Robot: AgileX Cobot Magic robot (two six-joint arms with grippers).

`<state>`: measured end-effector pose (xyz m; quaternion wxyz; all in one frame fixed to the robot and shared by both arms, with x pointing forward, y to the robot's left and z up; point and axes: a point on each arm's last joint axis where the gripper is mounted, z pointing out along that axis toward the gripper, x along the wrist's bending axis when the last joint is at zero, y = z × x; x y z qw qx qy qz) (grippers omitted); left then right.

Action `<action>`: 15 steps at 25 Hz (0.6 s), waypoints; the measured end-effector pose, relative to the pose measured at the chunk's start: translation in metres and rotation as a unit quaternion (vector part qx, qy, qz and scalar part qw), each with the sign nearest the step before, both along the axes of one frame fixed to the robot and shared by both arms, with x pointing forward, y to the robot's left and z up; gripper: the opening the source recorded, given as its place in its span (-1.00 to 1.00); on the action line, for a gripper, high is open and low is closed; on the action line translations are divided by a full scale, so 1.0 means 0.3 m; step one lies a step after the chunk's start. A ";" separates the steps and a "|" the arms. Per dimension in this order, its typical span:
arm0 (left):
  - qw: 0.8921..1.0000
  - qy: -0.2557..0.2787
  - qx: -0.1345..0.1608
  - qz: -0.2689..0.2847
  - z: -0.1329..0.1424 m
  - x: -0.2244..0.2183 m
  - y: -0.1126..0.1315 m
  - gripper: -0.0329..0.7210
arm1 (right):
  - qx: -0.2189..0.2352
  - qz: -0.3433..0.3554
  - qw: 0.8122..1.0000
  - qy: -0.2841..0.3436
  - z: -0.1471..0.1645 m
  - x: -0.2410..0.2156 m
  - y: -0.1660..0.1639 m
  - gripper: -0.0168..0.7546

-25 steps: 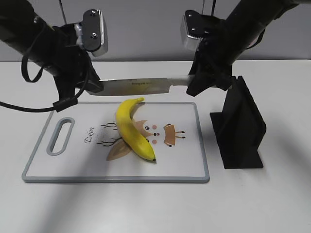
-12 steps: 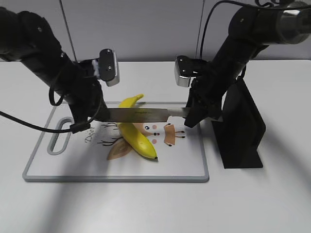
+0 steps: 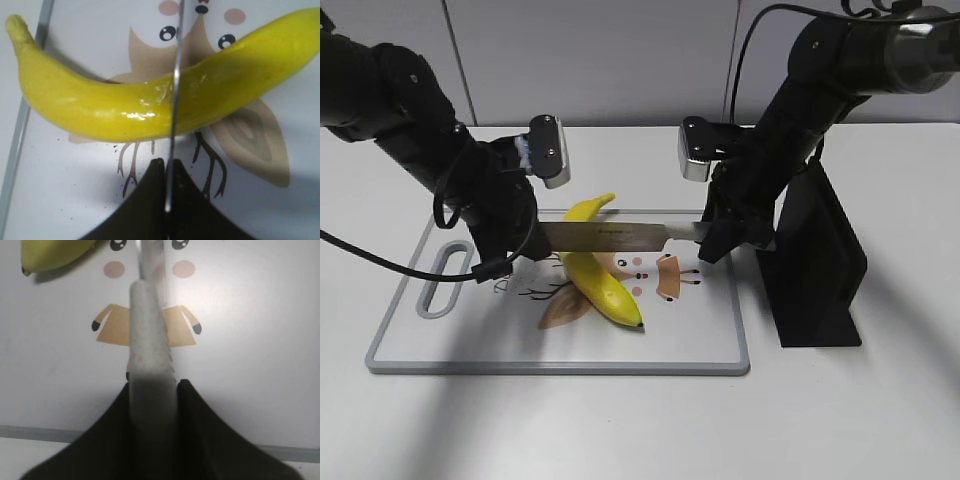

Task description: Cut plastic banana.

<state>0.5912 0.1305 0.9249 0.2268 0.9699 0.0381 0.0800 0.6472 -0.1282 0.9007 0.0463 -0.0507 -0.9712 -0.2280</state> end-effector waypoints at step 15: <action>1.000 -0.025 -0.003 -0.011 0.095 -0.023 0.010 -0.66 | -0.033 0.032 0.998 -0.033 0.119 0.021 0.056 -0.48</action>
